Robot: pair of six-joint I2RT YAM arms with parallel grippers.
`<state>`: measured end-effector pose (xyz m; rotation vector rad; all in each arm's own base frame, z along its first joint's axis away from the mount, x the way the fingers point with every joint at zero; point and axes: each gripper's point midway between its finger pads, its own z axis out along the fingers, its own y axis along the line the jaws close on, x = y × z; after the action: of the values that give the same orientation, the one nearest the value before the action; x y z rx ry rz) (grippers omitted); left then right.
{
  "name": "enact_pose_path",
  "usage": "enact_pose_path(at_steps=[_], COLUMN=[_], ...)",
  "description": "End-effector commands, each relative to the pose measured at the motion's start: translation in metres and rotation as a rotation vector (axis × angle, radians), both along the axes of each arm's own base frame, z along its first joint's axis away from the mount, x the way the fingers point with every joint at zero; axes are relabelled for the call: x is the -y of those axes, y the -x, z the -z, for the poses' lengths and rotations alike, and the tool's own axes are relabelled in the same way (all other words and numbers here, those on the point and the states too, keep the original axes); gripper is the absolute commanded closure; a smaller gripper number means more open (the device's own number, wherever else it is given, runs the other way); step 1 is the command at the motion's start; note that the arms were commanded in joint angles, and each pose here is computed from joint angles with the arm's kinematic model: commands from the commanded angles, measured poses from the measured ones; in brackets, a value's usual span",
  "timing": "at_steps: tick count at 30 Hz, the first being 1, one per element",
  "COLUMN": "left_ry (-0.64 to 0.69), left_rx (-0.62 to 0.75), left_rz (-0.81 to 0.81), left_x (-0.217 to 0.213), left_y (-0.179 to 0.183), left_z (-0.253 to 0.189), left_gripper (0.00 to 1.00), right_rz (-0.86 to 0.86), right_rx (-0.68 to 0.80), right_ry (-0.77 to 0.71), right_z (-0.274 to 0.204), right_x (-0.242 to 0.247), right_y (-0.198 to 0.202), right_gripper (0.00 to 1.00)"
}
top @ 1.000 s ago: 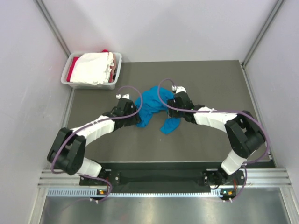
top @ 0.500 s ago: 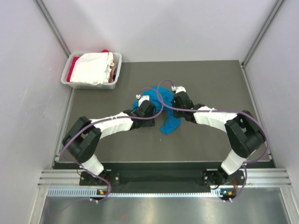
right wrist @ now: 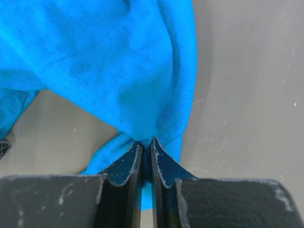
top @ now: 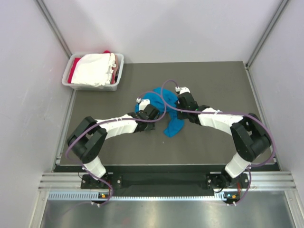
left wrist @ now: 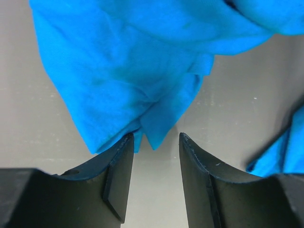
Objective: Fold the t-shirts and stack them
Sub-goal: Flatten the tshirt out
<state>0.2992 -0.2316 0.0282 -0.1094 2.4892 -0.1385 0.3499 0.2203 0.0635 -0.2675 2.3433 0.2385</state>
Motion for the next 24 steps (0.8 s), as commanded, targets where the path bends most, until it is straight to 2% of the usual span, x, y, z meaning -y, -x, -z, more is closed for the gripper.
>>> enact_pose_path(at_steps=[1,5,15,18,19,24], left_ry=[-0.023,0.052,0.017,0.008,-0.008,0.010], left_rx=[0.025,0.049,0.030,0.041,0.038,0.137], left_rz=[-0.040,0.005,-0.004,-0.013,-0.018,-0.003], left_x=[-0.005,0.012,0.023,0.023,0.020,0.025], left_y=[-0.005,-0.009,-0.020,-0.024,-0.023,-0.041], left_z=[-0.010,-0.010,0.006,0.005,0.003,-0.056], left_gripper=[0.51,0.55,0.72,0.96,1.00,1.00], right_rz=[-0.010,-0.007,0.003,0.005,0.001,-0.026], right_rx=[0.052,0.062,0.070,0.076,0.073,0.111], right_ry=[-0.041,-0.045,-0.040,-0.042,-0.046,-0.065], right_z=[-0.027,-0.029,-0.030,-0.032,-0.033,-0.062], right_x=[-0.008,-0.007,-0.004,-0.003,-0.004,-0.004], right_y=[-0.010,-0.010,-0.009,-0.009,-0.008,-0.013], right_gripper=[0.94,0.94,0.94,0.94,0.95,1.00])
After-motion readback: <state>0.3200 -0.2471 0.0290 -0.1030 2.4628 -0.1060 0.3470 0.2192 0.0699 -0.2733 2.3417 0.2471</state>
